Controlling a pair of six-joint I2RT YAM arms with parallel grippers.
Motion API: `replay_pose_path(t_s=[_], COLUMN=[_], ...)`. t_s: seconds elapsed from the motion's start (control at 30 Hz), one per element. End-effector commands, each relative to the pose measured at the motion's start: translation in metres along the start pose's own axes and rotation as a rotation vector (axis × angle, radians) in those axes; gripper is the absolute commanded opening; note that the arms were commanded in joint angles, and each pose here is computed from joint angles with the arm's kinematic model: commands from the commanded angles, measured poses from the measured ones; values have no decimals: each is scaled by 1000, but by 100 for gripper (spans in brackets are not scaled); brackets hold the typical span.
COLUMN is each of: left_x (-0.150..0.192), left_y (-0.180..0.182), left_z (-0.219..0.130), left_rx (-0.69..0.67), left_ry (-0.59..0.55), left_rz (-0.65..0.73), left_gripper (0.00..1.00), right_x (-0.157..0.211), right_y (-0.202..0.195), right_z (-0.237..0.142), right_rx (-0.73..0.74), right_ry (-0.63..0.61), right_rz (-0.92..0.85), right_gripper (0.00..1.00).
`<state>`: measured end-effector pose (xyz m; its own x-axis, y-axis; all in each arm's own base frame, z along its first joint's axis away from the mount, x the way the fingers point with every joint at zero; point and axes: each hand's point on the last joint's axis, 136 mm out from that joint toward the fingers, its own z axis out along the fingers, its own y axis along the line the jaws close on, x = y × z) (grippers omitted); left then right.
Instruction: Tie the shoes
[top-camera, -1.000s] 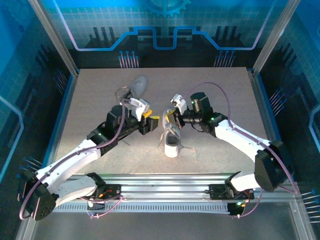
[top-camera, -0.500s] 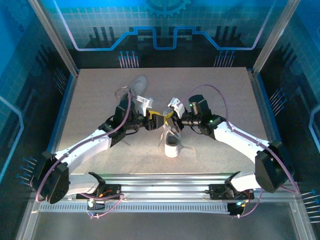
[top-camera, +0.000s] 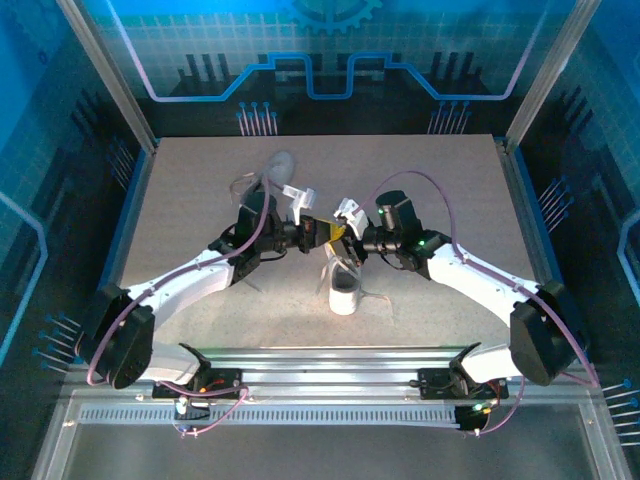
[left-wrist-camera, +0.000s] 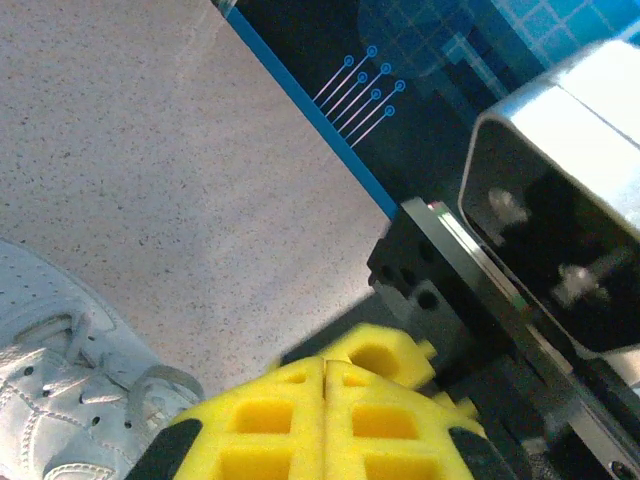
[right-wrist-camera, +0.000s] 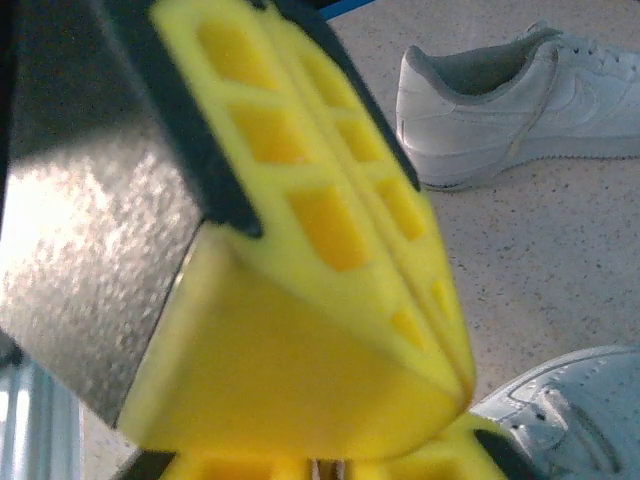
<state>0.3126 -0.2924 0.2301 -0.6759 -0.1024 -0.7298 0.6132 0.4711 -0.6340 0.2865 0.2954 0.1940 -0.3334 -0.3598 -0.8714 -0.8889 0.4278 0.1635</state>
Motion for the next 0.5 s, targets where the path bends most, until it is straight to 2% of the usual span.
replay_pose_path(t_s=[0.0, 0.1, 0.17, 0.3, 0.47], left_x=[-16, -20, -23, -26, -29], left_y=[-2, 3, 4, 6, 8], left_z=[-4, -8, -9, -9, -7], left_rx=[12, -6, -11, -17, -13], left_ry=[-30, -37, -40, -43, -38], left_rz=[-5, -13, -16, -16, -21], left_gripper=[0, 0, 0, 0, 0], right_x=[-8, 1, 16, 48, 79], right_y=[3, 0, -1, 3, 4], right_z=[-11, -25, -36, -45, -38], right_rx=[24, 84, 124, 150, 135], right_ry=[-8, 29, 61, 114, 175], right_rz=[-11, 11, 38, 99, 161], right_gripper=[37, 46, 48, 45, 41])
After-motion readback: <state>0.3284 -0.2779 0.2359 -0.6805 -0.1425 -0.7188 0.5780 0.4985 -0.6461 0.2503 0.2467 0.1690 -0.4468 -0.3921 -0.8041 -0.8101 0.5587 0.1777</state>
